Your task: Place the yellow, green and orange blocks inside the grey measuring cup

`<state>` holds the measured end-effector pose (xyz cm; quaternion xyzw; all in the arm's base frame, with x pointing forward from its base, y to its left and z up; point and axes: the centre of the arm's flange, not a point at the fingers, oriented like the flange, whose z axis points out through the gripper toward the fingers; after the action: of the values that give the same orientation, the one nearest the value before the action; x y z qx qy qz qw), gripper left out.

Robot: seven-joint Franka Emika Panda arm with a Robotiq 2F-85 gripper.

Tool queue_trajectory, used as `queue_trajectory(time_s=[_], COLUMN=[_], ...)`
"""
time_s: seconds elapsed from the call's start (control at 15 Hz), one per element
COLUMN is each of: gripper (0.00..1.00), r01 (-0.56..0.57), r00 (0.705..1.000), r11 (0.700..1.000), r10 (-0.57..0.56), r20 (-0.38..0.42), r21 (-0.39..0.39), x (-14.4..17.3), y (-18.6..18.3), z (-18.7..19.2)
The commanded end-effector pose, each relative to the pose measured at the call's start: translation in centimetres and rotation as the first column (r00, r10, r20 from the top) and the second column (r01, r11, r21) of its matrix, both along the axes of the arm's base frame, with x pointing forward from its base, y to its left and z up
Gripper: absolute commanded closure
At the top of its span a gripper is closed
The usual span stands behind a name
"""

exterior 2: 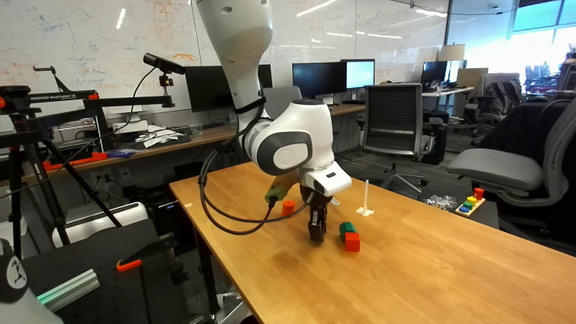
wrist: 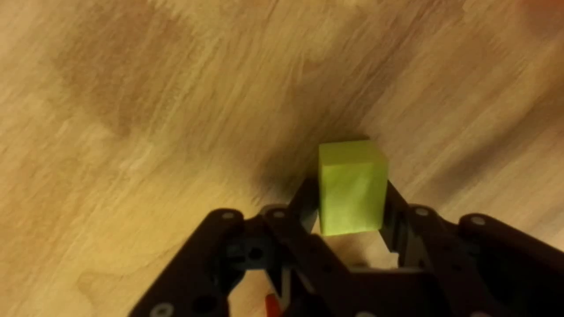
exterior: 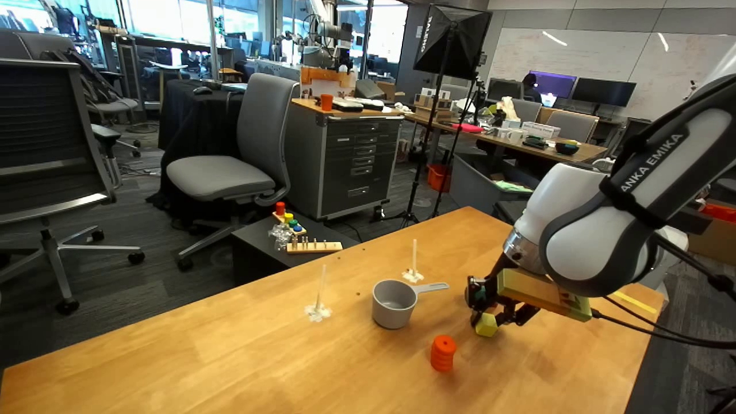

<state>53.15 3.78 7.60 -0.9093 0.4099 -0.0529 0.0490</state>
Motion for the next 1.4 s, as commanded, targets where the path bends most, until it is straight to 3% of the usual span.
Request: queue_trajectory(time_s=[0.0,0.27,0.67,1.0,1.33], gripper=[0.88,0.88,0.88,0.88,0.88], r01=[0.006,0.018,0.041,0.026,0.015], r00=[1.000,1.000,0.989,0.963,0.943], r11=[1.000,1.000,0.998,0.998,0.998], r10=[-0.006,-0.018,-0.048,-0.042,-0.036], r20=[0.014,0.024,0.138,0.267,0.332], r21=[0.008,0.018,0.054,0.064,0.065], x=[0.0,-0.1,-0.9,0.9,3.9], y=[-0.3,0.3,2.3,3.9,6.3], z=[0.9,1.9,8.9,15.1,17.9])
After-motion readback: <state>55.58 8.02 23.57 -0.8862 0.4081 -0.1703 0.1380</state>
